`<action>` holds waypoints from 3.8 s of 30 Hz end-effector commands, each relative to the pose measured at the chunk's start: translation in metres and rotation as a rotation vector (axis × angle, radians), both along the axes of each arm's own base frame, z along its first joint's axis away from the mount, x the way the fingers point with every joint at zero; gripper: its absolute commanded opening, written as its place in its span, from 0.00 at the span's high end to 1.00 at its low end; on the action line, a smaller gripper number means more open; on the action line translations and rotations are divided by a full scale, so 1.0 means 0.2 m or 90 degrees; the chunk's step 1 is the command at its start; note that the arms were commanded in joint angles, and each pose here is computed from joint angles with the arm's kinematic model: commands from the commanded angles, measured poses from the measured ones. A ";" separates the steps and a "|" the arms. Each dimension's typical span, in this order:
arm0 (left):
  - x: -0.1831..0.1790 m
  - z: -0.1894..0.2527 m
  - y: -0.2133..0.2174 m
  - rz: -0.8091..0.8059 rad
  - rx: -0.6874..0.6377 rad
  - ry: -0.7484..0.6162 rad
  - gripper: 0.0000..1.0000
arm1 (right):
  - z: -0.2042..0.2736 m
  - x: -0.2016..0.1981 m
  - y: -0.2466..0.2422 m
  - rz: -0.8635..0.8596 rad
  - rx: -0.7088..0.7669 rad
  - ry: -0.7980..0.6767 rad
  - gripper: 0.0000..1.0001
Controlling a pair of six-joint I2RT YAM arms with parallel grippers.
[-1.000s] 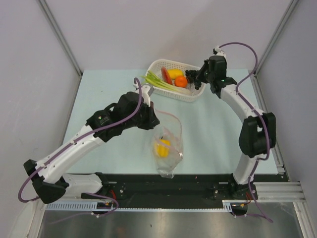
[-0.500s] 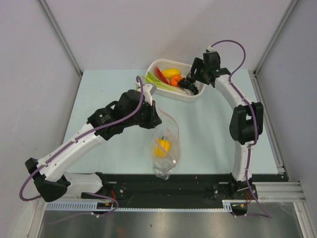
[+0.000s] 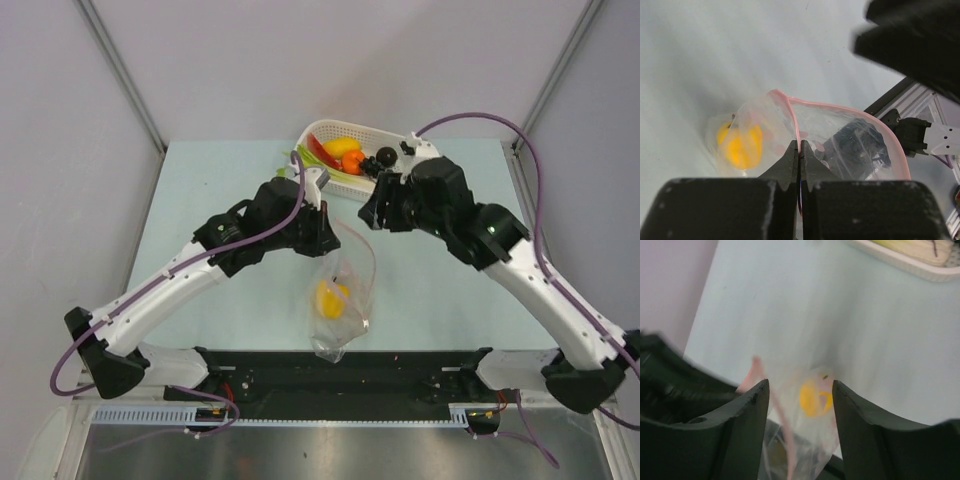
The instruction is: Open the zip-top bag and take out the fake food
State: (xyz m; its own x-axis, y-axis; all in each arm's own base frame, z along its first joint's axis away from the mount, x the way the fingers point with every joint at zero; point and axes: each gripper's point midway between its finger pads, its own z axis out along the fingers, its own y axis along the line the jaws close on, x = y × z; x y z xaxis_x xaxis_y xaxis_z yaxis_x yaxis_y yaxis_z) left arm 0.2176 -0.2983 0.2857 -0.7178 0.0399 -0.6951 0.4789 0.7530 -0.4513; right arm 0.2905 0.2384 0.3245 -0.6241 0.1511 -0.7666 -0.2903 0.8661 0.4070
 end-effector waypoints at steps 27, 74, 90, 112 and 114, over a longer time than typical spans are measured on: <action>0.05 0.10 -0.14 0.015 -0.074 -0.006 1.00 | -0.24 -0.39 0.32 -0.019 0.050 0.155 1.00; 0.01 0.07 -0.15 0.055 -0.092 0.013 0.99 | -0.50 -0.36 0.41 -0.055 0.043 0.161 1.00; 0.03 -0.33 0.37 0.216 0.005 0.079 0.66 | -0.81 -0.37 0.37 0.024 -0.003 0.163 0.84; 0.04 -0.93 0.20 0.140 0.055 0.257 0.80 | -1.16 -0.49 0.23 0.010 -0.059 0.277 0.83; 0.06 -0.94 0.18 0.129 0.057 0.254 0.80 | -1.14 -0.50 0.19 -0.003 -0.061 0.270 0.94</action>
